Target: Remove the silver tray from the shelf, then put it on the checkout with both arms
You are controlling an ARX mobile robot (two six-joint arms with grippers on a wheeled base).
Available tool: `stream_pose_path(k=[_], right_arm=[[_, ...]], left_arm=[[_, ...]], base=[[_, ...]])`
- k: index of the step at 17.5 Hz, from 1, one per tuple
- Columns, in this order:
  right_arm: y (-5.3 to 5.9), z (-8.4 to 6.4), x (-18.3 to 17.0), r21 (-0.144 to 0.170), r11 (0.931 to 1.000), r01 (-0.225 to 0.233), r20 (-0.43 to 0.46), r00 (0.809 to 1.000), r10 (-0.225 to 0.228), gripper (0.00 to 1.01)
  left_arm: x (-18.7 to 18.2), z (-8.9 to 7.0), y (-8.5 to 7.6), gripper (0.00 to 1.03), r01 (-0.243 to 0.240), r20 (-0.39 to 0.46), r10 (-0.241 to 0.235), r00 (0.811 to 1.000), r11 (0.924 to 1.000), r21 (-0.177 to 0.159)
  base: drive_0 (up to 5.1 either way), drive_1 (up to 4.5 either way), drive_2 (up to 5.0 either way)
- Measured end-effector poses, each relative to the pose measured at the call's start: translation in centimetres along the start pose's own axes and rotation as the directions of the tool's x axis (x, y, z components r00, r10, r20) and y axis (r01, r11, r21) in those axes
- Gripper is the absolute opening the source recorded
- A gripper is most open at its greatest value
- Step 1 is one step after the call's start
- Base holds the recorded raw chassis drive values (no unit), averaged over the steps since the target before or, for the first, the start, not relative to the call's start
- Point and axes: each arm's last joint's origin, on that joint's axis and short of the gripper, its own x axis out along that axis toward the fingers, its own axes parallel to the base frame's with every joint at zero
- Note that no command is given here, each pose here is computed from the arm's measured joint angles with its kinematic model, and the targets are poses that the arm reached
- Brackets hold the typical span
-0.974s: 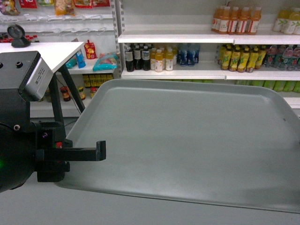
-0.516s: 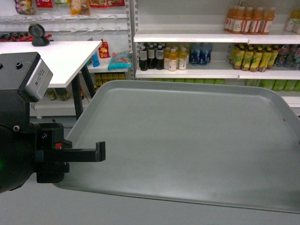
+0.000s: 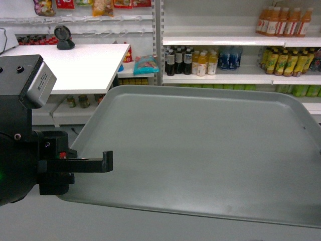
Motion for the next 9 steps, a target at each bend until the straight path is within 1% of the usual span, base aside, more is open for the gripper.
stream_pose_path(k=[9], right_arm=[[0.00,0.01,0.00,0.000,1.0000,-0.001,0.001,1.000,0.001,0.03]], left_arm=[[0.00,0.00,-0.01,0.03,0.000,0.001,0.000,1.000,1.0000,0.000]], base=[[-4.9,2.48,2.5]])
